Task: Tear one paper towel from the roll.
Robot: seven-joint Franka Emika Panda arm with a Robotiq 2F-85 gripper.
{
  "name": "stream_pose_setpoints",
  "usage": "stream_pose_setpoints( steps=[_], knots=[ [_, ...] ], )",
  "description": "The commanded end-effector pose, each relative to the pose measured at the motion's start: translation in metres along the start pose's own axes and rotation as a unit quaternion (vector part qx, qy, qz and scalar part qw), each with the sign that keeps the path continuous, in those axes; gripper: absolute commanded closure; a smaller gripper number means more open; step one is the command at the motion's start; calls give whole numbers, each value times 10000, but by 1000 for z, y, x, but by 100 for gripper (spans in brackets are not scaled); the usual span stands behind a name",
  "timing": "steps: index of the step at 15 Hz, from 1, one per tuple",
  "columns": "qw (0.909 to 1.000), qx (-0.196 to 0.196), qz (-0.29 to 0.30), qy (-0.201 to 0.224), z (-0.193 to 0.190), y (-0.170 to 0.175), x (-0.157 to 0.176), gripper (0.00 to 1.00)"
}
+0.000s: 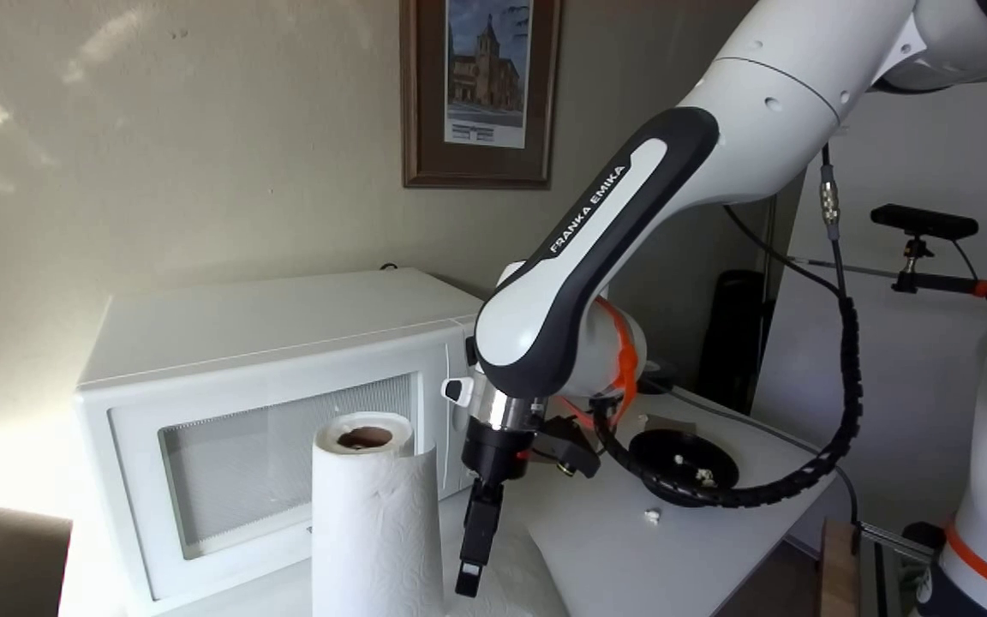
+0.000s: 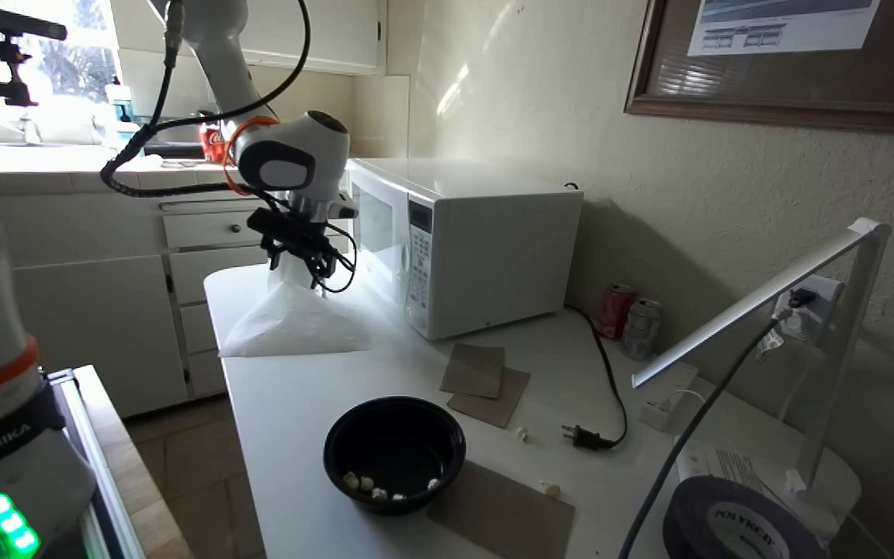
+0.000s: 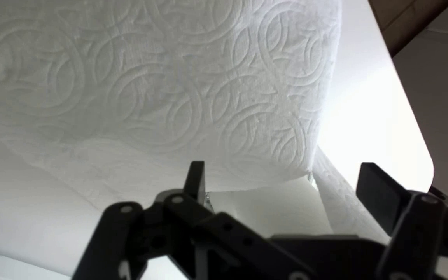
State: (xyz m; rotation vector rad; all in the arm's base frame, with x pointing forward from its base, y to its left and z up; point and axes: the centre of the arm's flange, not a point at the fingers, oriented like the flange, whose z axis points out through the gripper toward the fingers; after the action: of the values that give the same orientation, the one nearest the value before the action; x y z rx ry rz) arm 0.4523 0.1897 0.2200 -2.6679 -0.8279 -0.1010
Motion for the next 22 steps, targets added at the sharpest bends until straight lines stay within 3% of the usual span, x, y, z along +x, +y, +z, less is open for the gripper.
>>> stream_pose_setpoints(
  steps=[1, 14, 15, 16, 22],
  knots=[
    [9993, 103, -343, -56, 17, 4, 2, 0],
    [9945, 312, -992, -105, 64, 18, 1, 2],
    [9945, 282, -1004, -84, 66, 20, 1, 18],
    [9945, 266, -1012, -53, 67, 22, 2, 21],
    [9943, 190, -1044, 38, 72, 25, 7, 70]
  ],
)
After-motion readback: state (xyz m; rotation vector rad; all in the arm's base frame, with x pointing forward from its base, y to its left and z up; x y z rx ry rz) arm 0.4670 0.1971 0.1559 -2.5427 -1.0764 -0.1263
